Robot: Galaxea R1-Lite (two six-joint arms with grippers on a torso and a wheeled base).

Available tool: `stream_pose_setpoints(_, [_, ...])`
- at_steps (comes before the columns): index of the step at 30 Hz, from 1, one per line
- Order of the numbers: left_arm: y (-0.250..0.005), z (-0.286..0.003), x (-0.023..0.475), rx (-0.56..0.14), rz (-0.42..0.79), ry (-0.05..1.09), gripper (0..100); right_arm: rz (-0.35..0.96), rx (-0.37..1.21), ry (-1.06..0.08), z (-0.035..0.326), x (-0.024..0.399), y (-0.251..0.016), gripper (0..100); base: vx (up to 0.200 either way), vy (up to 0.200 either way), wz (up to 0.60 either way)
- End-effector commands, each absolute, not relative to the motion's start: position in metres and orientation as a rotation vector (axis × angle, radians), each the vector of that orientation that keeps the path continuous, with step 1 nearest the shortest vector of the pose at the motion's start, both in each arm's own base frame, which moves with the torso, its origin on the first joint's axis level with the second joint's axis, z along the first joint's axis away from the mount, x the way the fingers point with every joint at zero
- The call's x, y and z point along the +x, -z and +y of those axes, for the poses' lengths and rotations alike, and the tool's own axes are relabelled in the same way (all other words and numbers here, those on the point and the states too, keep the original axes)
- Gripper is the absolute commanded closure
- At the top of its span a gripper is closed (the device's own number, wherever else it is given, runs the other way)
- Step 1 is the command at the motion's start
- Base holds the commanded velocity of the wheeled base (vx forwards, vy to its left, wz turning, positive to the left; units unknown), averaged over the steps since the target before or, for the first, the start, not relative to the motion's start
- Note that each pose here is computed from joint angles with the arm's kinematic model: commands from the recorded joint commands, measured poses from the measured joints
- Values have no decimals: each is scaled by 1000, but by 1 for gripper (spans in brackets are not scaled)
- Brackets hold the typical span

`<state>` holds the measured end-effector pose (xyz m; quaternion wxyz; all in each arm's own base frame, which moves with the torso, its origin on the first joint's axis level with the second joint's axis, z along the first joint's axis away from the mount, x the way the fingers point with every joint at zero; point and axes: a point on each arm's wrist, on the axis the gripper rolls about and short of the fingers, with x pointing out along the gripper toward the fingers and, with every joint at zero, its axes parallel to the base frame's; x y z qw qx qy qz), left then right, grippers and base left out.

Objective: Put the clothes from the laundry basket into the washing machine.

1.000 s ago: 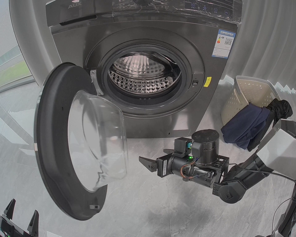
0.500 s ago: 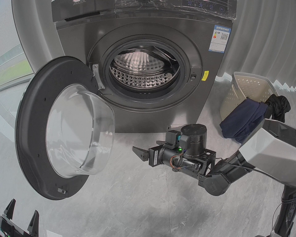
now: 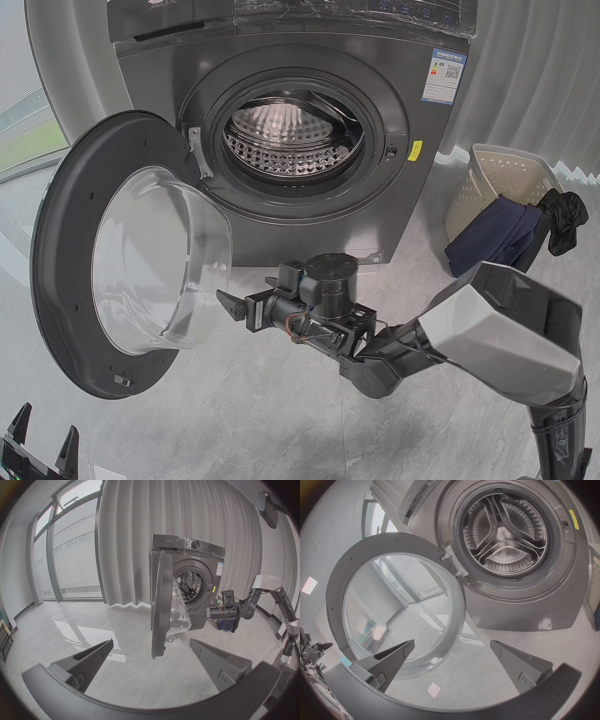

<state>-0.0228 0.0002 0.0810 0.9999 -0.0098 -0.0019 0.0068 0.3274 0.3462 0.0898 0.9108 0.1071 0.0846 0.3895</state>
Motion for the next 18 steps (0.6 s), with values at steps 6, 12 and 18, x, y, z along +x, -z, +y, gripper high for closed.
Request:
stream_pose_setpoints(6, [-76,0,-22,-20,1,-15,0,109,255,-862,395,337,-64,0,0,0,0])
stream_pose_setpoints(12, [-76,0,-22,-20,3,-14,0,55,296,-843,403,345,-73,0,0,0,0])
stream_pose_setpoints(18, [-76,0,-22,-20,3,-15,0,59,298,-821,398,350,-71,0,0,0,0])
